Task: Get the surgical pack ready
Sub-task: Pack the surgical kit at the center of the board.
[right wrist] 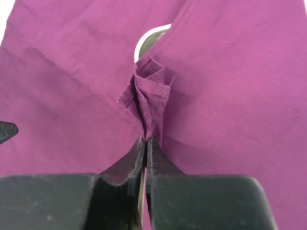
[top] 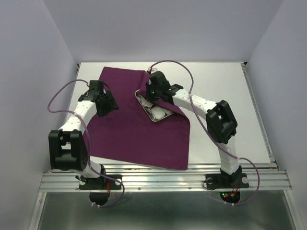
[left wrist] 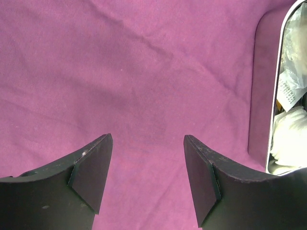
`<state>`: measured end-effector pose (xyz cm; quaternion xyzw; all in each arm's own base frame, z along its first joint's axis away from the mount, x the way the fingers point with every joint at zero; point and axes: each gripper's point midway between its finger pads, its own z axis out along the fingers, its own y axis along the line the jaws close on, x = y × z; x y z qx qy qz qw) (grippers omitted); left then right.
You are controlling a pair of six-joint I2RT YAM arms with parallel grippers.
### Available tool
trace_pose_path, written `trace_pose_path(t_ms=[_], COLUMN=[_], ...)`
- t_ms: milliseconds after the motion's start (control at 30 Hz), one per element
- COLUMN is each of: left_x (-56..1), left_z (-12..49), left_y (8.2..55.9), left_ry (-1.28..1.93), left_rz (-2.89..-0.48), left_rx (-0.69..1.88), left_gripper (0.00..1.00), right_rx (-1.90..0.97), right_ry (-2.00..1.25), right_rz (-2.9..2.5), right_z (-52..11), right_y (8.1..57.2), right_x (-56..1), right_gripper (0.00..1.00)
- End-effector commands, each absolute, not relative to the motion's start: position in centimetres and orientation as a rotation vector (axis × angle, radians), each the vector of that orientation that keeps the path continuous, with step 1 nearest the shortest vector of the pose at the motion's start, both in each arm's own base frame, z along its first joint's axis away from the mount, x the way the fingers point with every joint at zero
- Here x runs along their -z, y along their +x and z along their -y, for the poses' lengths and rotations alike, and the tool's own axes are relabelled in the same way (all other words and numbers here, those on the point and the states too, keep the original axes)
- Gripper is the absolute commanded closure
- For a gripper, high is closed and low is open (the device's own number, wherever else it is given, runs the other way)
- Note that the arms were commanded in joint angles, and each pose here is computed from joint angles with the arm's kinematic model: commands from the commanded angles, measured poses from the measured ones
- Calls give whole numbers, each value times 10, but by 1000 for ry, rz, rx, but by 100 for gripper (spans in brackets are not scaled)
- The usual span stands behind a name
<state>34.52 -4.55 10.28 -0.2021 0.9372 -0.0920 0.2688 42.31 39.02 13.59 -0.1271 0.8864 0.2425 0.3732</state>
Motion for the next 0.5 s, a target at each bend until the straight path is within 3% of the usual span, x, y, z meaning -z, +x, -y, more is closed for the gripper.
trace_pose_path(t_ms=[0, 467], left_x=[-113, -115], left_z=[48, 50], left_y=[344, 344], left_ry=[-526, -535], left_rz=[-2492, -2485], left_rx=[270, 286], left_gripper=[28, 28], right_rx=[-699, -762], right_ry=[-304, -391], right_rz=[-2193, -2216], right_z=[-416, -455], right_y=[428, 396], right_x=[-160, -143], right_gripper=[99, 99])
